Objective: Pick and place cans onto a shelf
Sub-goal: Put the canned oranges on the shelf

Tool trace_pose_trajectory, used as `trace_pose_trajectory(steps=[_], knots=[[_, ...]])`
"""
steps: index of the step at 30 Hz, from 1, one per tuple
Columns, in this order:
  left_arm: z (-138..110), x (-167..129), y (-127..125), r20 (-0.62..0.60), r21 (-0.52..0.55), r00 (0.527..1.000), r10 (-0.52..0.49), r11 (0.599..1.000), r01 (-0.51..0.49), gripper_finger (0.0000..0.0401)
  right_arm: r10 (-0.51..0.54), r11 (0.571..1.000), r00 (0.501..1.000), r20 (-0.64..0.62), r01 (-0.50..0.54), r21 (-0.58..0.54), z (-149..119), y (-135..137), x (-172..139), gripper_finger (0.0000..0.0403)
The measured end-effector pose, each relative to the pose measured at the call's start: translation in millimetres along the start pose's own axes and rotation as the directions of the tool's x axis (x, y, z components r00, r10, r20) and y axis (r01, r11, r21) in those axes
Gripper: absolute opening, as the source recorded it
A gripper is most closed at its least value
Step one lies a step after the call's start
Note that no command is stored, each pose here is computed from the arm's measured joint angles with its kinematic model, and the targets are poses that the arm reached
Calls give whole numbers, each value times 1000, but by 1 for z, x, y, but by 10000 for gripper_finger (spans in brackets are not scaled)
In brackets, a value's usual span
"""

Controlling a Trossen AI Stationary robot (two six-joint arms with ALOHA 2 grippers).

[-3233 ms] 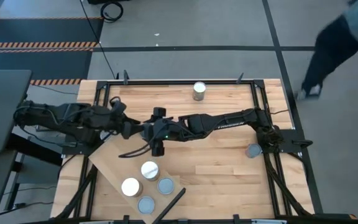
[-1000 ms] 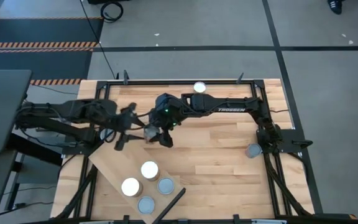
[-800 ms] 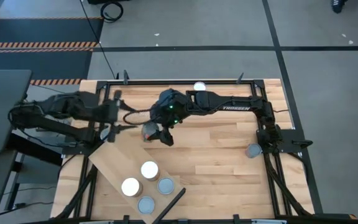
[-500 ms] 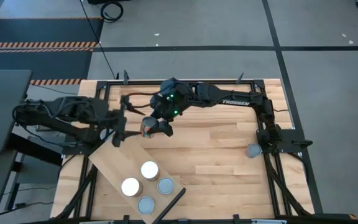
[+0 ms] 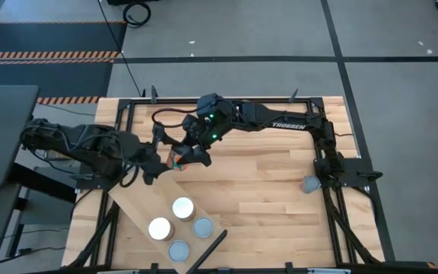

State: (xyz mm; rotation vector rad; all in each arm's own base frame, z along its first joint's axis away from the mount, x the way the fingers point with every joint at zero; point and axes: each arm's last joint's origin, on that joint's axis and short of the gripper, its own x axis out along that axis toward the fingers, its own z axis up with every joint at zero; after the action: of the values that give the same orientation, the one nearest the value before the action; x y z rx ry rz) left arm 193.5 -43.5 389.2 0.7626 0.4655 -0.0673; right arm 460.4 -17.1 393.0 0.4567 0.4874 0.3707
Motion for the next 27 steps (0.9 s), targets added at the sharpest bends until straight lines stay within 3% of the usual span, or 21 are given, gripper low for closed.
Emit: trace_pose_trajectory(steps=[7,17,27], knots=[[5,-3,-7,19,62,1000,-17,998,16,258,-28,1000,999,18,27,11,1,0,0,319],[7,-28,-21,0,97,1000,17,995,-17,264,5,999,1000,24,-6,32,8,-1,-18,323],[-12,-51,-56,-187,-35,971,-146,989,142,258,-88,996,993,79,86,32,11,17,-28,324]])
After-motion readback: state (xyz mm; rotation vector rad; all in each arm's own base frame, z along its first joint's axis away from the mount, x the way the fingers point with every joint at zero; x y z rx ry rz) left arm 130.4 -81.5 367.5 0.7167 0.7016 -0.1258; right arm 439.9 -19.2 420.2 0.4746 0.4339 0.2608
